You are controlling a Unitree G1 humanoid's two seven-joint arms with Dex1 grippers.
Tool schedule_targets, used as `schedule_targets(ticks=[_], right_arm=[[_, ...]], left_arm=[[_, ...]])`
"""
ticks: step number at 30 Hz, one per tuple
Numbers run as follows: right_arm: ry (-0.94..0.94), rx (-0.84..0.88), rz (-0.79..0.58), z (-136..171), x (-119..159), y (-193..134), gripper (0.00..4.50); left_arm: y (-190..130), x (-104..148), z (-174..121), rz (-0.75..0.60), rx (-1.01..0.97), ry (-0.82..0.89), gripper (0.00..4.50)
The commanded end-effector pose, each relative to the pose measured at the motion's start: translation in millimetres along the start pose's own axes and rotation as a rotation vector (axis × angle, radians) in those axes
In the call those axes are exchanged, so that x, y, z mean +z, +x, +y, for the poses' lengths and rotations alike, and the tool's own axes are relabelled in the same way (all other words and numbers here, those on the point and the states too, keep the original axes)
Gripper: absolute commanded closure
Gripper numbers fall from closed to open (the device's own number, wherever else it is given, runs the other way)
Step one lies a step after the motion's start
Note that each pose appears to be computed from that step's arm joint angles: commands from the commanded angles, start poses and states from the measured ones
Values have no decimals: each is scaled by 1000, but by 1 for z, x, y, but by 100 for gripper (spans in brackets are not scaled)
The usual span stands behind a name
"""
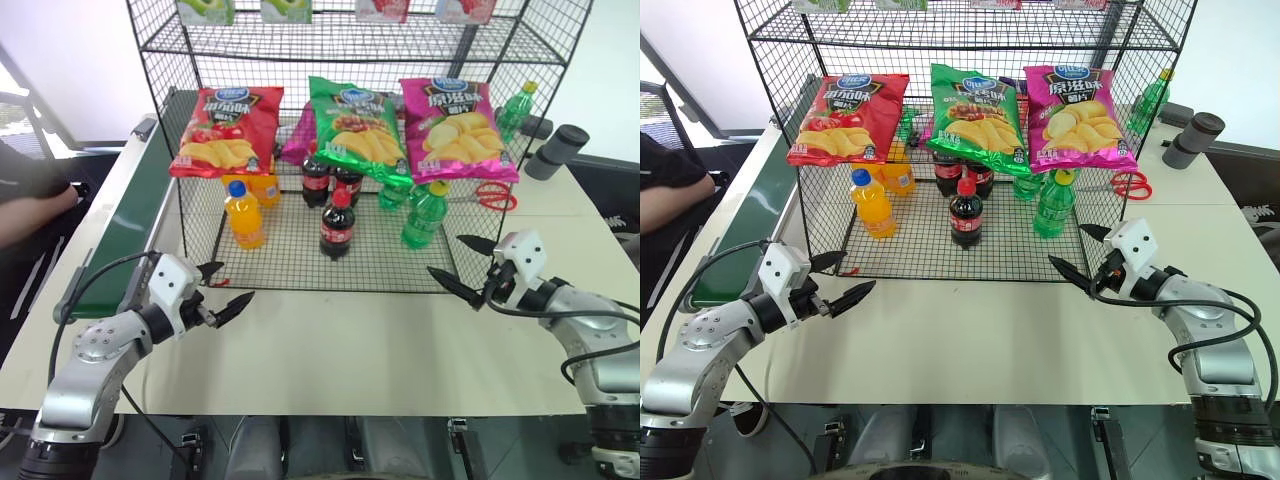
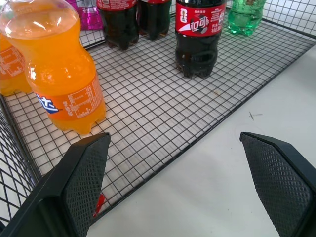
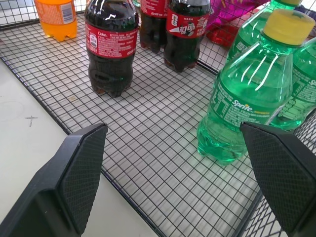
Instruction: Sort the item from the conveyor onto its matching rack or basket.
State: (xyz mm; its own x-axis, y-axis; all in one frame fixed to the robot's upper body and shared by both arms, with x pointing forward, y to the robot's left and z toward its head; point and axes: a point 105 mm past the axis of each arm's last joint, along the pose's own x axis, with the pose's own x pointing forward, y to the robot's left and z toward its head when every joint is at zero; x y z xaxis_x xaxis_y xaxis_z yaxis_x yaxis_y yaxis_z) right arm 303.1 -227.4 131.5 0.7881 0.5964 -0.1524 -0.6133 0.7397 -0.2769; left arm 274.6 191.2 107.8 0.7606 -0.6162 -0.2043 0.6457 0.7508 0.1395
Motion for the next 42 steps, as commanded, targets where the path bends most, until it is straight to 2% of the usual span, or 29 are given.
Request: schedule_targets(ticks=[1,42], right_arm=[[-33,-11,-42,-3,11,2,3],[-56,-5,-55,0,12,11,3]], left_arm=[[-2,13,2,-34,9,53,0],[6,11,0,-42,-10,71,0]])
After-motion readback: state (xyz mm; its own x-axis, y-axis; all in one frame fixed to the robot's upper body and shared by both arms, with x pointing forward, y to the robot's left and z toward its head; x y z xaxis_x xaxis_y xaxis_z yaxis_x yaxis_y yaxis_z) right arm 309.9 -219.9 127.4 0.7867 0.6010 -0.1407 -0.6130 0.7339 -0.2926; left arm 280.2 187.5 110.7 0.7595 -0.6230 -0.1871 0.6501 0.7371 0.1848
